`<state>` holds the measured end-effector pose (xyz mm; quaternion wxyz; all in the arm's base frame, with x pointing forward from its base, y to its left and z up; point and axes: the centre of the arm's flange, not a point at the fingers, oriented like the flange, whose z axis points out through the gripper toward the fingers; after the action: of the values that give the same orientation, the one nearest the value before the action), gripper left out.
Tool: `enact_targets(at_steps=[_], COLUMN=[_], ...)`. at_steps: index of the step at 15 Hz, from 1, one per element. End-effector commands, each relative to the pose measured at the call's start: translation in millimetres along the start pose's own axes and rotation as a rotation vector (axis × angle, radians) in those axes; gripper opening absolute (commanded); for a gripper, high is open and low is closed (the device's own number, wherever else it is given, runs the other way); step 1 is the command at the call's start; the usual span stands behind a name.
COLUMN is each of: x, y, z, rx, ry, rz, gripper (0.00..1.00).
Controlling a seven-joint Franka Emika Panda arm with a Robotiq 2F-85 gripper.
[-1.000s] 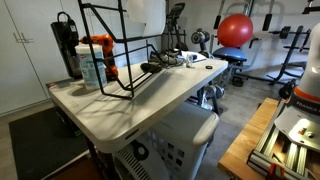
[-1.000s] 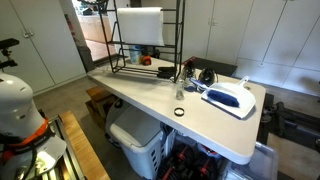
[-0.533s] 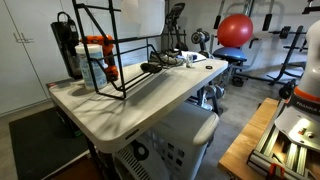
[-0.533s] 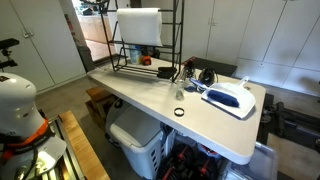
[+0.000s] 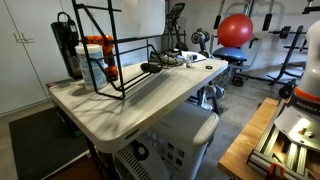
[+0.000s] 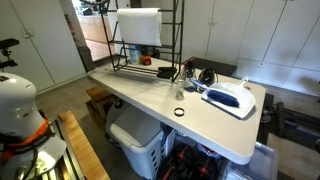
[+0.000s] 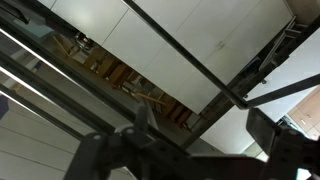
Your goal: Pick up the kitchen paper and hang it on the third black rack from the bottom
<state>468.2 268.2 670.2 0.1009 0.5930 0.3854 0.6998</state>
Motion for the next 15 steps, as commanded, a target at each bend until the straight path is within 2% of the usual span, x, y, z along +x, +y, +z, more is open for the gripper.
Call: enact_targets(at_steps=[1,5,9,11,15], x=[-6.6,-29.7,-47.2,-48.6,-21.0], y=[-0.4,1.6,0.1,-1.9,-4.8], z=[1.9,5.1,-2.9,-12.6,-45.6], rx=[0.022,0.046,0.125,0.147,0.193], ry=[-0.067,-0.158,-0.219,-0.212,-0.133], rz=[-0.042,-0.084,-0.08,-0.064,0.002], gripper=[1.0,1.0,1.0,1.0,1.0])
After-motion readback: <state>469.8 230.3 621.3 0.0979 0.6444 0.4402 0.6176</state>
